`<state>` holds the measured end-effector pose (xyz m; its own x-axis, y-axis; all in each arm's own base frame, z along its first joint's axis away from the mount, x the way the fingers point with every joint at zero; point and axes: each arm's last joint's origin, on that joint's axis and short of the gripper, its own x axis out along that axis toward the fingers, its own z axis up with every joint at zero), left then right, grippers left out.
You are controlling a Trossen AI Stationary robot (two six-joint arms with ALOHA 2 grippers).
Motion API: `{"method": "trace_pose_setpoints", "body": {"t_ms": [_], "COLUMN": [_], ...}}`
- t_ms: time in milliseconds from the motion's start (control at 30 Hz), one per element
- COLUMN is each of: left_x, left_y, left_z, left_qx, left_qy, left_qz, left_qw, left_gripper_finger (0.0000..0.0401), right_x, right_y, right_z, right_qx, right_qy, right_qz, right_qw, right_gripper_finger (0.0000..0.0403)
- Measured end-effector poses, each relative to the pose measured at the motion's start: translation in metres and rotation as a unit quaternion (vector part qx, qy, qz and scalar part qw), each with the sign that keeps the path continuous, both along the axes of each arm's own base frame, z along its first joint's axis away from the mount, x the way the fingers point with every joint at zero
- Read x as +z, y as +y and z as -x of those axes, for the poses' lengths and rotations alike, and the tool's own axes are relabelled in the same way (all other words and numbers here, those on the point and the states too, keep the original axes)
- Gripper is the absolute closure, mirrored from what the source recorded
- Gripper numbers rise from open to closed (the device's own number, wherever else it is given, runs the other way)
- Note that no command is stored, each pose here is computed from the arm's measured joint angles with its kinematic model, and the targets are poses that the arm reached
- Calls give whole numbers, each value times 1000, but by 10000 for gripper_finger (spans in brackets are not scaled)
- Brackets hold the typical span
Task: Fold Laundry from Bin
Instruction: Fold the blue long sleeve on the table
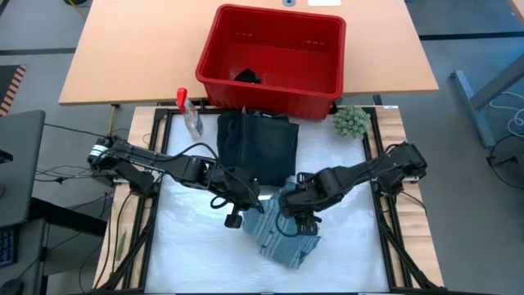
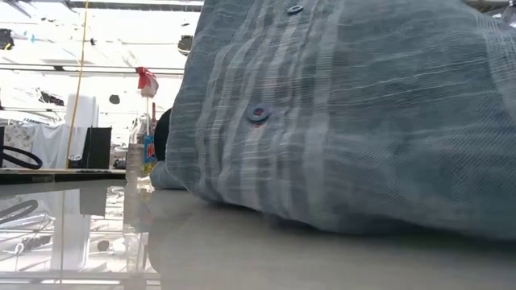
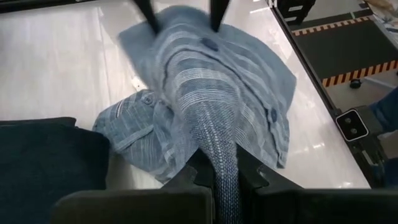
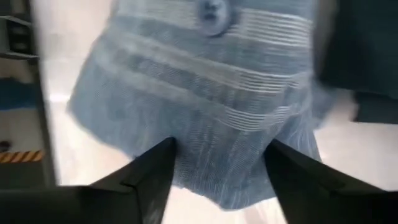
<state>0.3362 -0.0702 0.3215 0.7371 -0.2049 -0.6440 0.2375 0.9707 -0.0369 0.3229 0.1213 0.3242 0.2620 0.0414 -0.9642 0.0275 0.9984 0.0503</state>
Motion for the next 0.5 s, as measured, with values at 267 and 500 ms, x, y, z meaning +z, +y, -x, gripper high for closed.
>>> {"method": "trace_pose_setpoints", "body": {"t_ms": [267,500], "left_x": [0,24], "left_y": [0,1], "left_z": [0,-3], "left_qx": [5,30], "left_qy": [-1,-36], "left_qz": [-5,4], "left_qw": [1000,999], "left_gripper_finger": [401,401], "right_x": [13,79], "right_y": [11,-4], "right_z": [2,21], "right_qx": [29,29], "right_qy": [-9,-17], "right_qz": [-56,-102], "right_qw": [998,994], "right_gripper_finger": [372,367]}}
